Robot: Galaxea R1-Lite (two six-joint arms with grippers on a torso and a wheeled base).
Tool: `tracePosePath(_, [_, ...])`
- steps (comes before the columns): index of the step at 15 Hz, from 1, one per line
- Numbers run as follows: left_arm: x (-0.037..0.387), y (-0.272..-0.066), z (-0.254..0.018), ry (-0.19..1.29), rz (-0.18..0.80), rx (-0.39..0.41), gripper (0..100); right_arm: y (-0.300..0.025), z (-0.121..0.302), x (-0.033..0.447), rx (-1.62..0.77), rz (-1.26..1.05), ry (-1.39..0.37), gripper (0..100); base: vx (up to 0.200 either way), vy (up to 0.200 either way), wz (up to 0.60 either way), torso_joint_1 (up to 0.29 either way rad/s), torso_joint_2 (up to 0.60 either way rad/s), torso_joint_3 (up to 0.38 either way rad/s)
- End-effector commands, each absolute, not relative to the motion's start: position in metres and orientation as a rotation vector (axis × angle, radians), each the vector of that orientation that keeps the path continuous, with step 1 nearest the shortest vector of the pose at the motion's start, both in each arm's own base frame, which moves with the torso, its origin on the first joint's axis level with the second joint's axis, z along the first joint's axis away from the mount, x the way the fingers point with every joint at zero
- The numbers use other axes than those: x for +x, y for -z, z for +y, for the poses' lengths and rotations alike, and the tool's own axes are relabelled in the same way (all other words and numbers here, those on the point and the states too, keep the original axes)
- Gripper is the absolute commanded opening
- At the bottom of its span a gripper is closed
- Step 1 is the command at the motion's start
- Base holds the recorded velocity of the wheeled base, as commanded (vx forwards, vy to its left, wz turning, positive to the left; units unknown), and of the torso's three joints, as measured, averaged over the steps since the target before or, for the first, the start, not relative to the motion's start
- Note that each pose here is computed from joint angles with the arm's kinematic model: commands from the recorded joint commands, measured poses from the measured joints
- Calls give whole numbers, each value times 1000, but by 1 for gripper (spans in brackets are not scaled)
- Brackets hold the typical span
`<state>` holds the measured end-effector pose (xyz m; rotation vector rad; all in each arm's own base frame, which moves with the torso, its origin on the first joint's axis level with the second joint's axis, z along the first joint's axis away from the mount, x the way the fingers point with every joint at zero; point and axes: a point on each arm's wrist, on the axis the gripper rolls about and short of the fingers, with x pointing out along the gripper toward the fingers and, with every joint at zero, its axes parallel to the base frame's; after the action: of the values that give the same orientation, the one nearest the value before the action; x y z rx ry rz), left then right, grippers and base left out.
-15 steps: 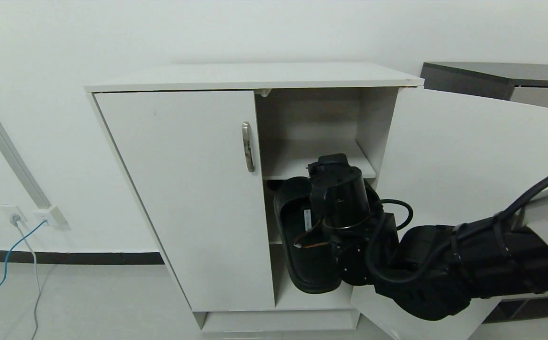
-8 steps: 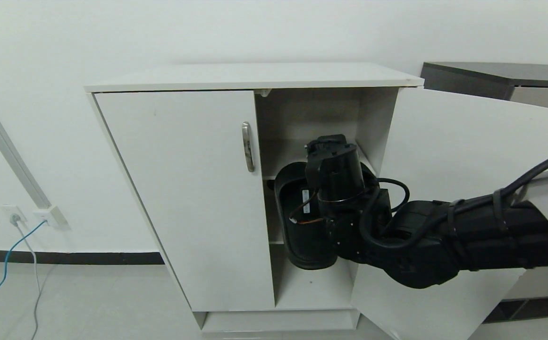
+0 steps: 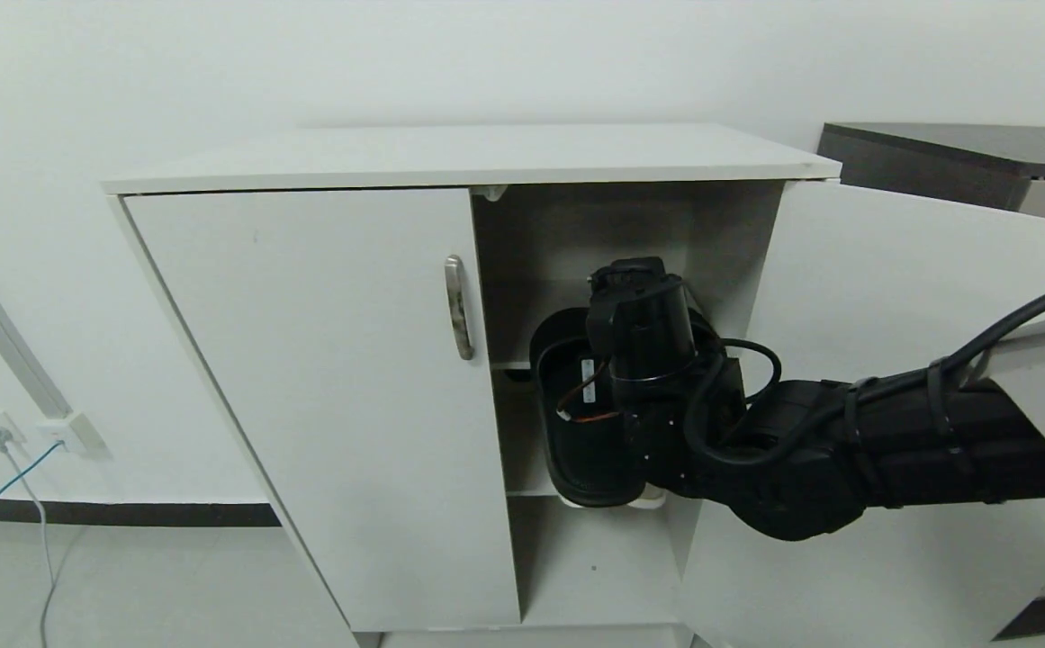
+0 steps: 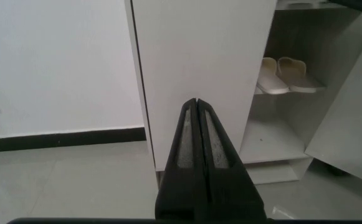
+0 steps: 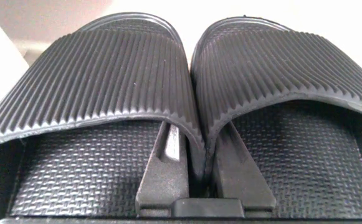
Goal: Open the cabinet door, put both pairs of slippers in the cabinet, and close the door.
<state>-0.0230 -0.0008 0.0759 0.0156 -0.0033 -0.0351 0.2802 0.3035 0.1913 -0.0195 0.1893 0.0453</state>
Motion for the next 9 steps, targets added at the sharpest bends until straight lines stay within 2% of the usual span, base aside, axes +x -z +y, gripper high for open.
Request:
tracePosePath(1, [-23, -76, -1, 35, -2, 15, 0, -192, 303, 280, -18, 189, -45, 0, 200, 0, 0, -2, 7, 12])
tracePosePath(3, [-23, -76, -1, 35, -2, 15, 0, -193, 304, 282, -14, 184, -46, 0, 200, 0, 0, 2, 5, 2])
tracePosePath(9, [-23, -76, -1, 35, -2, 14, 0, -193, 309, 326, 24, 163, -6, 0, 0, 0, 0, 0, 0, 0])
